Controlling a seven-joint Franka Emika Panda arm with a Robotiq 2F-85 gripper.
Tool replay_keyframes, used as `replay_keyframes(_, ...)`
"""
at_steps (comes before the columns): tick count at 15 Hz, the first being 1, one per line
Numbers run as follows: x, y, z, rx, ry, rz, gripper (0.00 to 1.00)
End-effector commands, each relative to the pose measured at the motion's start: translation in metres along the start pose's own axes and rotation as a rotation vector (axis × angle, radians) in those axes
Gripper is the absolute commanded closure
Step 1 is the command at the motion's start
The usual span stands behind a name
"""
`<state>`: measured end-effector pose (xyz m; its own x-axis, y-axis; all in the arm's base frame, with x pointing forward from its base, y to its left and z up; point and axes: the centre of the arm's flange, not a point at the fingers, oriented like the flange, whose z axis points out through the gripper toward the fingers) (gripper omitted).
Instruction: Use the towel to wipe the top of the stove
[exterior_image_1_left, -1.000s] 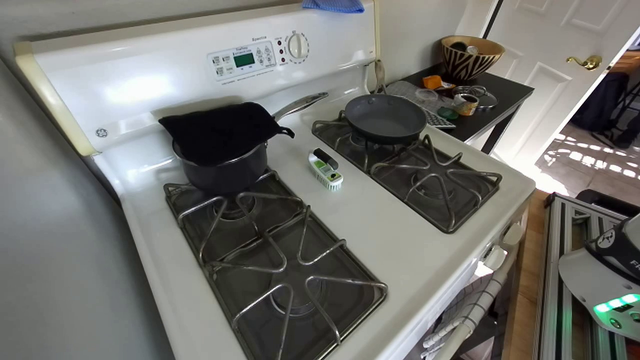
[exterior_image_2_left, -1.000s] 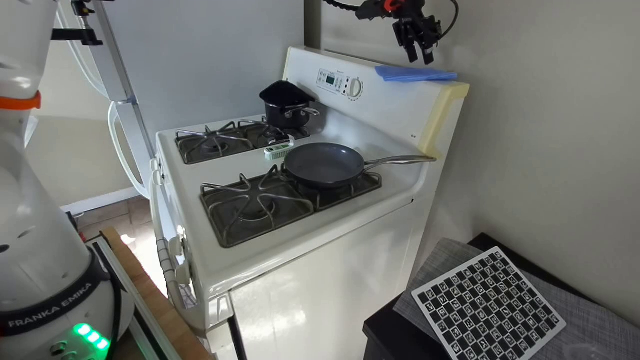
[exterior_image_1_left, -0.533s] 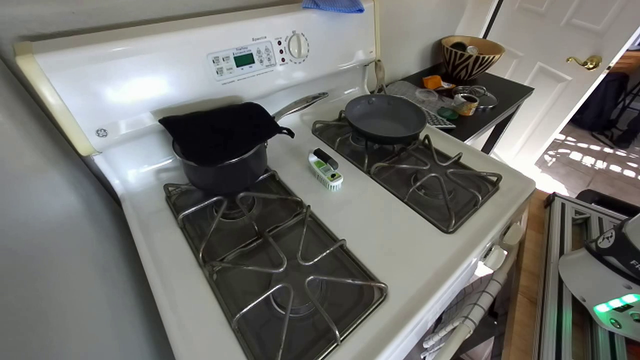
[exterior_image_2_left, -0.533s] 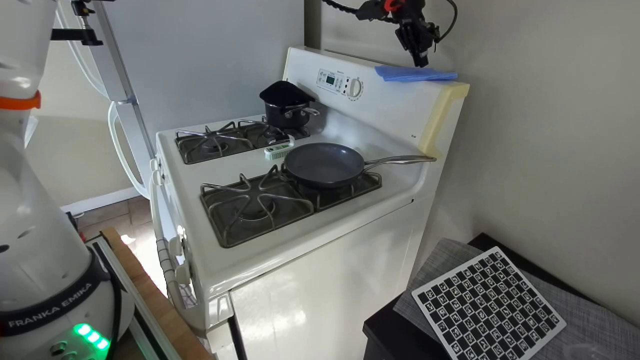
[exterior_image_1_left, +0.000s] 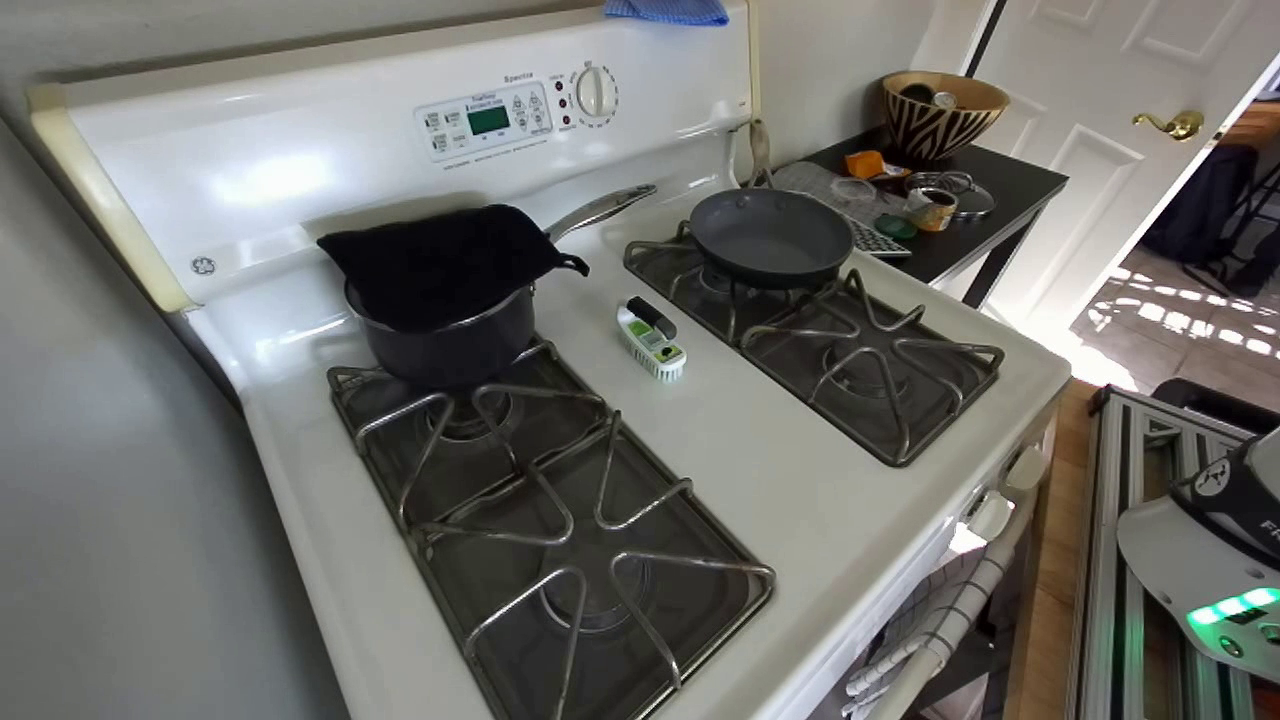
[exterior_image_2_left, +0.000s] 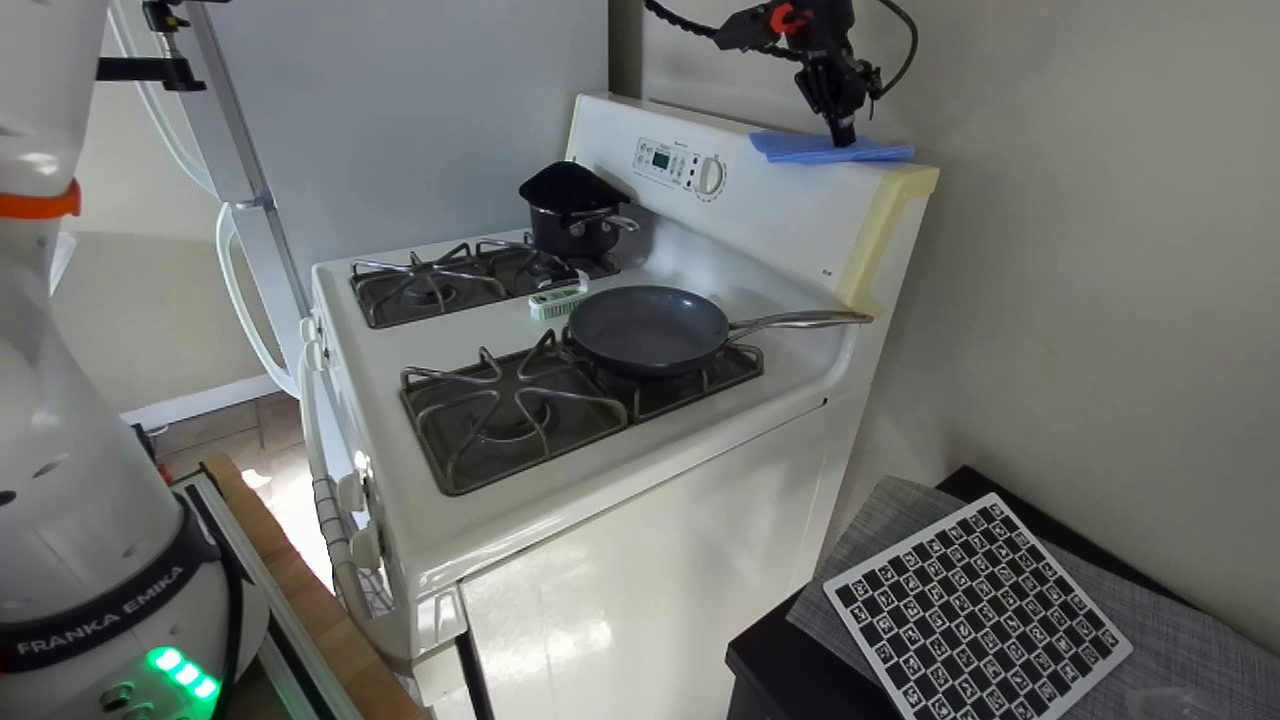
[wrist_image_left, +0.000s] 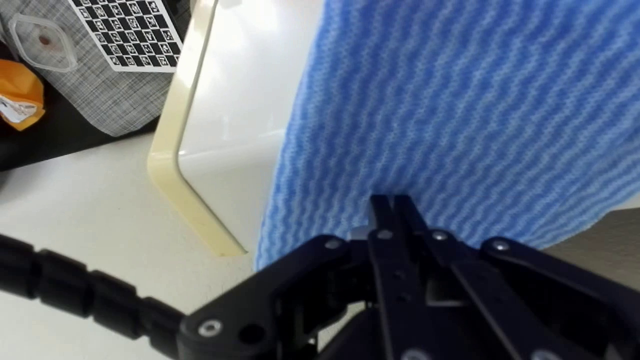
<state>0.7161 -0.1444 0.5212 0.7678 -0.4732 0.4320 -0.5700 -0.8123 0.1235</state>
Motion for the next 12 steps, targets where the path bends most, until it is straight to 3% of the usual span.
replay_keyframes(1, -0.020, 0.007, 0.001, -0.002, -0.062, 0.006, 1.00)
replay_keyframes(12, -0.024, -0.029, 0.002, 0.017, -0.077, -0.042, 1.00)
